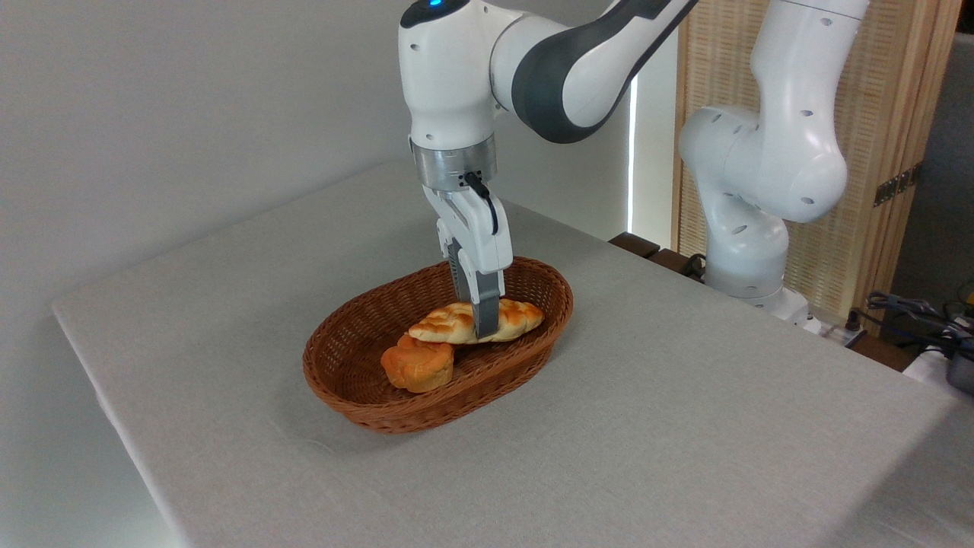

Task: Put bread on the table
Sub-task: 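Lift the braided roll up out of the basket, then carry the roll beside the basket and lower it to the table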

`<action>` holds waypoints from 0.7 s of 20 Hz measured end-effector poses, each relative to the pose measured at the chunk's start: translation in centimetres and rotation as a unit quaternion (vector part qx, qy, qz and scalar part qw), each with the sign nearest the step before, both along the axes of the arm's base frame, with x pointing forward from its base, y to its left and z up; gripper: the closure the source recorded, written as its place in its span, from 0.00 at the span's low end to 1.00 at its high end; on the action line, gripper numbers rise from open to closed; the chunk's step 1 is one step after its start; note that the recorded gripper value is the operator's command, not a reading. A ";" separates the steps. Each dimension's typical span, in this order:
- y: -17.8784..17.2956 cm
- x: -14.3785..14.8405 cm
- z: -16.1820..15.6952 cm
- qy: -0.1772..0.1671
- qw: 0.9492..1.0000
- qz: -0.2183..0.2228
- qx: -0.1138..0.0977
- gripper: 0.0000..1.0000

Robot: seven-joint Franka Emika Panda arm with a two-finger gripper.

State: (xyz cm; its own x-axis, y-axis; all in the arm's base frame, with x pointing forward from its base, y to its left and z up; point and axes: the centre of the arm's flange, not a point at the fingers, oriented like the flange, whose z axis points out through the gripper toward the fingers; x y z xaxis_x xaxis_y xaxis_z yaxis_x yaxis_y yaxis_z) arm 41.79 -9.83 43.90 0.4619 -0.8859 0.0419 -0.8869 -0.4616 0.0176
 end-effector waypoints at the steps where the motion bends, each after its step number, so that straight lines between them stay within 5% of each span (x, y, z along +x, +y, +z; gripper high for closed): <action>1: 0.0 0.0 0.0 0.000 1.000 0.000 0.000 0.56; 6: 0.0 0.0 0.7 0.010 1.000 0.000 0.002 0.57; 14: 2.2 2.7 9.5 0.001 1.000 0.026 -0.005 0.56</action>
